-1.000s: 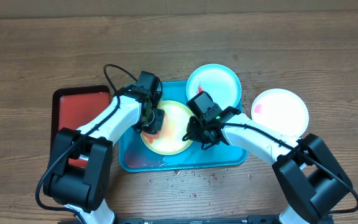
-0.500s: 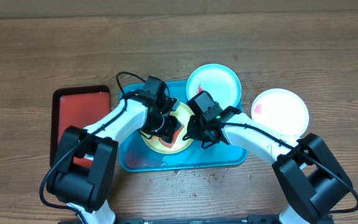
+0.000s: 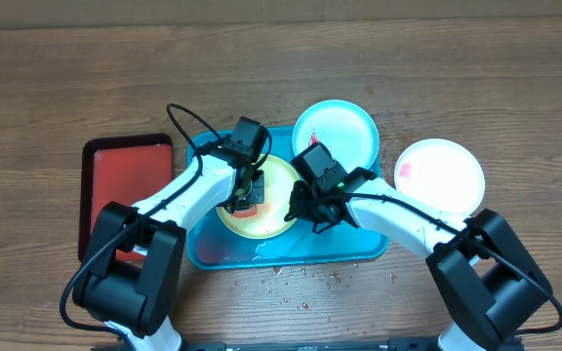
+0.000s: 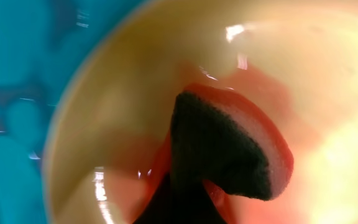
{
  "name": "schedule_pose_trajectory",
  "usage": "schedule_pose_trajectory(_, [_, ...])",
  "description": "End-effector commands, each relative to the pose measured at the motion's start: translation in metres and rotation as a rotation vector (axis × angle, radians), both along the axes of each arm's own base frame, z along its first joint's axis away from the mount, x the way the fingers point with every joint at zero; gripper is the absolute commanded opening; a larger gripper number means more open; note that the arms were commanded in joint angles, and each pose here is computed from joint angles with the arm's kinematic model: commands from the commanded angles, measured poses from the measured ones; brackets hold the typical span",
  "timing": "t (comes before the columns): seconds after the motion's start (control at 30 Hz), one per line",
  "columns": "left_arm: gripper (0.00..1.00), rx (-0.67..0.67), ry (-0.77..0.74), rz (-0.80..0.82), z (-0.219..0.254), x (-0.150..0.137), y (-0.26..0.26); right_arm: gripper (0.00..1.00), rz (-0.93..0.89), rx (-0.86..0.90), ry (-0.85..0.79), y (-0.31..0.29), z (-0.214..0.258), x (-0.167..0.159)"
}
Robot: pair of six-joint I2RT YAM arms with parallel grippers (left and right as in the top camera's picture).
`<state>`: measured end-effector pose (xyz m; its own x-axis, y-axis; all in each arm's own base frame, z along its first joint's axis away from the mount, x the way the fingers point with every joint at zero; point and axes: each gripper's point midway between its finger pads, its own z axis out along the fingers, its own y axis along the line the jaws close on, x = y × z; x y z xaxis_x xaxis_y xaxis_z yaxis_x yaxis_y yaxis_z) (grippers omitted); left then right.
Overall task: Clean dirty plates on tray and stack at the side
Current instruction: 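Scrub the yellow plate with the left sponge while right holds it, then lift the left sponge away and raise the yellow plate with right gripper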
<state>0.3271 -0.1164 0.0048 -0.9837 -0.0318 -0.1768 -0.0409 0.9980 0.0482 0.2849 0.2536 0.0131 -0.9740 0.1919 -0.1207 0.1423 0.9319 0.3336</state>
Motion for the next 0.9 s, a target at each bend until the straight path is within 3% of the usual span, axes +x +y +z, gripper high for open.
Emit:
schedule_pose_trajectory(0.0, [0.04, 0.321, -0.006, 0.118, -0.019, -0.007, 0.07, 0.04, 0.008, -0.014, 0.003, -0.003, 0.002, -0.002])
schedule_pose_trajectory(0.33, [0.04, 0.374, -0.036, 0.129, -0.012, -0.002, 0.078, 0.04, 0.008, -0.014, 0.003, -0.003, 0.002, -0.002])
schedule_pose_trajectory(0.6, [0.04, 0.184, 0.035, 0.064, 0.024, 0.017, 0.037, 0.04, 0.008, -0.014, 0.003, -0.003, 0.002, -0.002])
schedule_pose_trajectory(0.8, [0.04, 0.024, 0.006, -0.013, 0.1, 0.052, 0.01, 0.04, 0.009, -0.017, 0.006, -0.004, 0.001, -0.003])
schedule_pose_trajectory(0.87, [0.04, -0.001, -0.016, -0.035, 0.123, 0.059, 0.007, 0.09, 0.011, -0.017, 0.006, -0.004, 0.001, -0.003])
